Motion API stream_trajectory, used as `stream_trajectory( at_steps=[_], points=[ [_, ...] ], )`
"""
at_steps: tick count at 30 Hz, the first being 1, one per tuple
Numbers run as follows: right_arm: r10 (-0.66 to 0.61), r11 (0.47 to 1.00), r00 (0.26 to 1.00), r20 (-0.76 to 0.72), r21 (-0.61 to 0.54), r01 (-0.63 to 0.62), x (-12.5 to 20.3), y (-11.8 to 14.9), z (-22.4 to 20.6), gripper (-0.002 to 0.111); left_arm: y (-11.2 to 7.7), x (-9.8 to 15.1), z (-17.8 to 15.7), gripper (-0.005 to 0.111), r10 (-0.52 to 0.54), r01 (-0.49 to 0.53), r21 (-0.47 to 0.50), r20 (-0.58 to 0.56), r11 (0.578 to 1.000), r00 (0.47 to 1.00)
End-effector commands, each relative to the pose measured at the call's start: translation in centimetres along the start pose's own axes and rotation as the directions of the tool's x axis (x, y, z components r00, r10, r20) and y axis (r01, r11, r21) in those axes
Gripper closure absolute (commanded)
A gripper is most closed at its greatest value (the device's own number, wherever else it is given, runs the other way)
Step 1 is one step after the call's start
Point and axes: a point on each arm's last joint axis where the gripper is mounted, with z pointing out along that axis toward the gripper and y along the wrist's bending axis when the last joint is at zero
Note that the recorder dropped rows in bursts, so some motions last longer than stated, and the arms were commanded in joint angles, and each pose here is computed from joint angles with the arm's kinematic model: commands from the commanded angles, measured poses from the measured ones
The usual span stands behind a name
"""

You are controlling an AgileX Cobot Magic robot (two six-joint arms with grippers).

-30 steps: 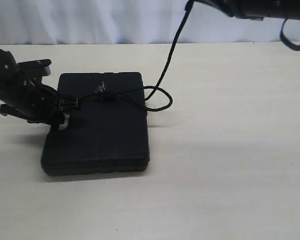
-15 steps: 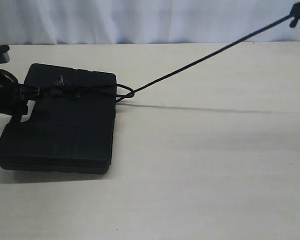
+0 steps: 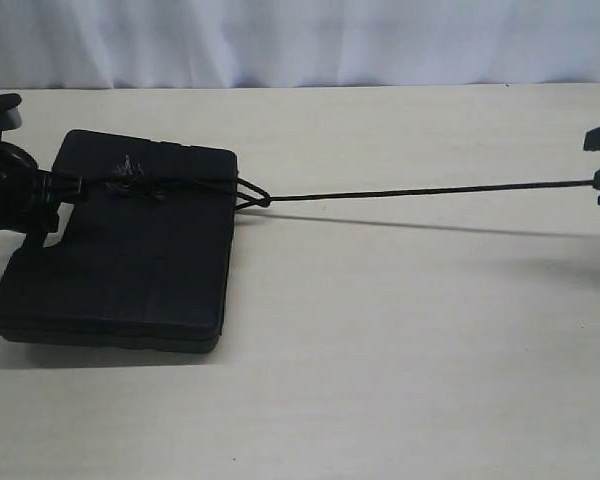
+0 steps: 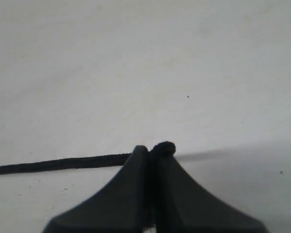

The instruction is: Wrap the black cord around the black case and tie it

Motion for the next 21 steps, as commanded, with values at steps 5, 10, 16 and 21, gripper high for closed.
stream_trajectory(
  at_steps=[5, 10, 16, 21],
  points=[
    [0.003, 0.971, 1.0, -0.021, 0.239, 0.002, 0.1, -3.2, 1.0, 0.104, 0.6, -0.5, 0.6, 0.107, -0.045, 0.045, -0.005, 0.089, 0.999, 0.995],
    [-0.001, 0.943, 0.999, -0.034, 0.332, 0.013, -0.3, -3.8, 0.1, 0.104, 1.8, -1.1, 0.4, 0.107, -0.08, 0.083, -0.016, 0.143, 0.996, 0.987],
    [-0.015, 0.94, 1.0, 0.009, 0.34, 0.011, -1.9, -3.3, -1.6, 0.104, 3.0, -1.5, 0.2, 0.107, -0.139, 0.144, -0.016, 0.183, 0.989, 0.973],
    [-0.023, 0.95, 1.0, 0.019, 0.313, 0.016, -2.3, -2.5, -1.6, 0.104, 2.8, -1.6, 0.2, 0.107, -0.119, 0.125, -0.018, 0.195, 0.992, 0.974]
  ],
)
